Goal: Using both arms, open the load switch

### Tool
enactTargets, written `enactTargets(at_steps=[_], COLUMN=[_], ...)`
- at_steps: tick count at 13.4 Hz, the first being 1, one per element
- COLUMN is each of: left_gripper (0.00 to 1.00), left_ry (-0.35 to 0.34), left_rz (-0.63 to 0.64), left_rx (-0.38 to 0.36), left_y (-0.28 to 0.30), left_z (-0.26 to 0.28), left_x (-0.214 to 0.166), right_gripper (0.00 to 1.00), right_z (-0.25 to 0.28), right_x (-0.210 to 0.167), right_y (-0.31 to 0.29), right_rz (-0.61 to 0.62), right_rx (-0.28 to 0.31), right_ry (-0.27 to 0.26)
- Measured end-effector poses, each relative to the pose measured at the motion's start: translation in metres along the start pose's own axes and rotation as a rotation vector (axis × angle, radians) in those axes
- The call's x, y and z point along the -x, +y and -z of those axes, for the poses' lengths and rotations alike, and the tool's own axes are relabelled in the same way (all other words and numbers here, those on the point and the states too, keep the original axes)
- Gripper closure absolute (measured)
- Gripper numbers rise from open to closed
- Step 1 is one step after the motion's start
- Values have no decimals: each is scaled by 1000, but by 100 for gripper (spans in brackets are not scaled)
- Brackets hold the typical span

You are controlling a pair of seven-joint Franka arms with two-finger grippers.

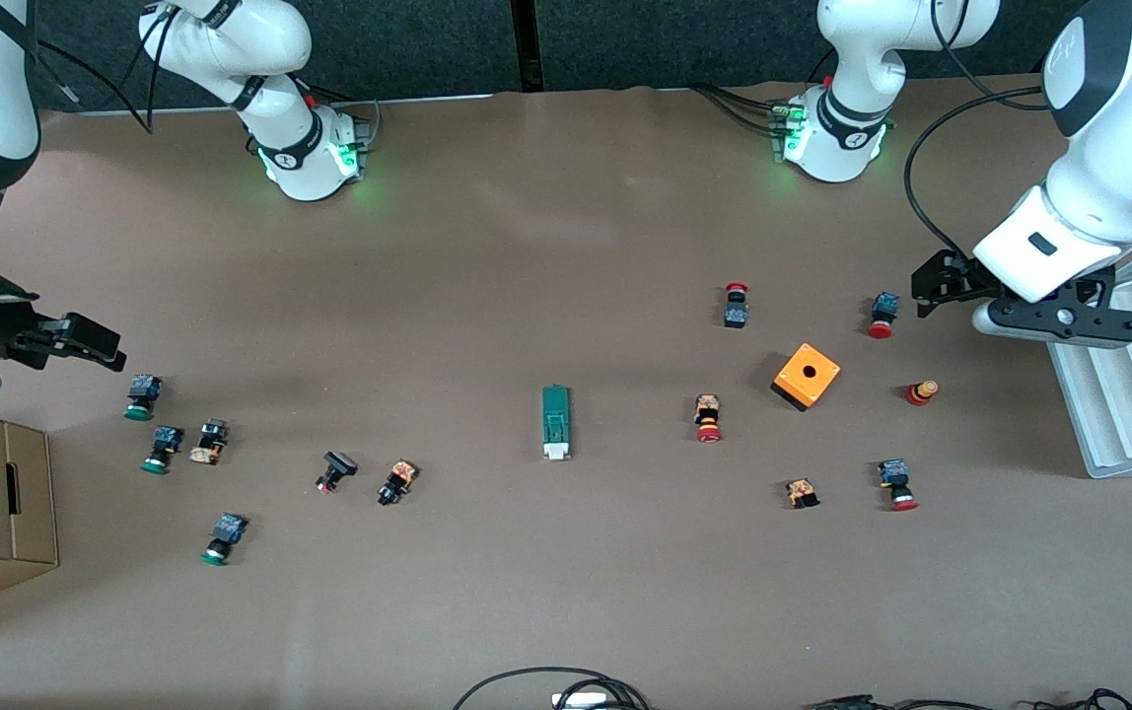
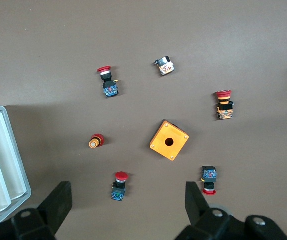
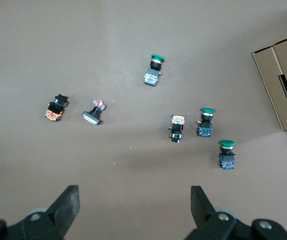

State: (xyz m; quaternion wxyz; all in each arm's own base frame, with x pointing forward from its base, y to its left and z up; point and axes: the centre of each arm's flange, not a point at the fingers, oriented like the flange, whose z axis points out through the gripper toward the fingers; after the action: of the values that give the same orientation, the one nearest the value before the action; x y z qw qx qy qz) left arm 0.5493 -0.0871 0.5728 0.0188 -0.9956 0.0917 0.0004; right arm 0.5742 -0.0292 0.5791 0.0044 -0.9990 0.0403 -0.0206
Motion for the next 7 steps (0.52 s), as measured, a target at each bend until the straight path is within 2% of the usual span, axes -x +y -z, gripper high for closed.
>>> enactTargets(at_steps=[7], left_gripper=[0], left_ry=[0], left_rz=[0], left_rx=[0], left_y=[0], left_z=[0], left_x=[0], right_gripper=[0], right_z=[0], right_x=[0], right_y=[-1], right_rz=[1], right_rx=[0], right_ry=[3])
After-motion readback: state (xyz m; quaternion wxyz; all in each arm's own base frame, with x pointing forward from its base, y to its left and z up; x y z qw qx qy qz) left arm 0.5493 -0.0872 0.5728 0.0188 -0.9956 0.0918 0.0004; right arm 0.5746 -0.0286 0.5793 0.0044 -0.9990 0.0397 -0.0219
